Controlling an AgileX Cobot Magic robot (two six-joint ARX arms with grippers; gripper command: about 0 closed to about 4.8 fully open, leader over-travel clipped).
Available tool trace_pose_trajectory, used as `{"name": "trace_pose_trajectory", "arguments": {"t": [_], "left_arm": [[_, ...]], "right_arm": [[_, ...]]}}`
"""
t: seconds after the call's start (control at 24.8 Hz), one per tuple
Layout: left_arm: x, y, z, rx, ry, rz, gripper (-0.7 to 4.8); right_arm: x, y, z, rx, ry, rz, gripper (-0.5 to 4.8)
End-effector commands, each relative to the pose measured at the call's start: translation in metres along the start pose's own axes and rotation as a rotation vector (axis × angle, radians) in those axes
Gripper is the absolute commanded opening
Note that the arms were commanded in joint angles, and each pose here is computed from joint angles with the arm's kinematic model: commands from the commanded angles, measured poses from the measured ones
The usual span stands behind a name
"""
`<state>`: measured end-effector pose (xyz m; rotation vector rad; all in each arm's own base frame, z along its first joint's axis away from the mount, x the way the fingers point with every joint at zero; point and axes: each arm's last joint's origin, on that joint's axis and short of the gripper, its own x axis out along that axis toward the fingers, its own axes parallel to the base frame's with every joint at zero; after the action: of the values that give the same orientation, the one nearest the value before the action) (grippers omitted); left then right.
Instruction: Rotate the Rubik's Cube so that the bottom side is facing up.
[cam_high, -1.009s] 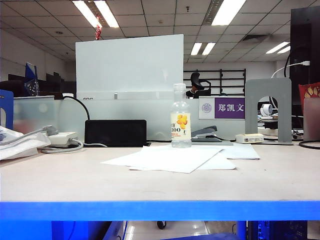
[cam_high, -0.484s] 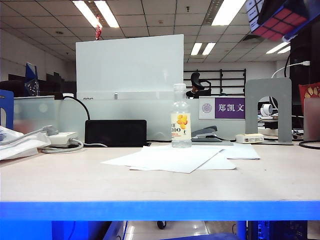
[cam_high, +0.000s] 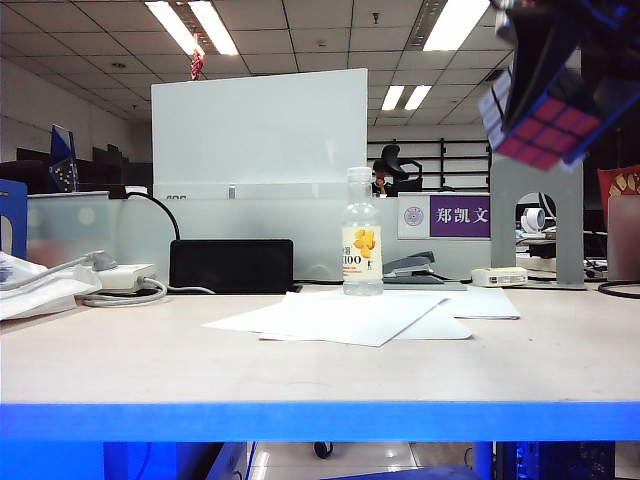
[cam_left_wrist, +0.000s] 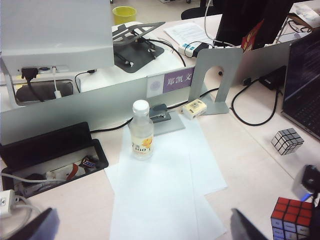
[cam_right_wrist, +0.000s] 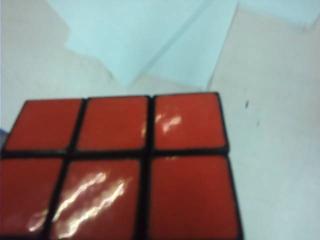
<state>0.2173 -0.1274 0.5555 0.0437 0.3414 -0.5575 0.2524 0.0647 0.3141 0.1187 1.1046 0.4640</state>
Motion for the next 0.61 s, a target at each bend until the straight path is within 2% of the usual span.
{"name": "trace_pose_trajectory", "arguments": {"t": [0.04,0.32,0.61], "left_arm": [[-0.006,-0.001,0.001,-0.005,-0.016,-0.014,4.74],[-0.008,-0.002,0.001,-0.042,-0.010,-0.055,4.65],[-0.012,-0.003,0.000,-0.046,-0.005,-0.071,4.65]], "right_arm": [[0.008,-0.002,0.010,0.026,0.071,0.006,2.65],[0.019,-0.003,0.032,0.062,0.164,0.040,2.65],[0.051,-0.015,0.020,0.163,0.451,0.041,2.65]]}}
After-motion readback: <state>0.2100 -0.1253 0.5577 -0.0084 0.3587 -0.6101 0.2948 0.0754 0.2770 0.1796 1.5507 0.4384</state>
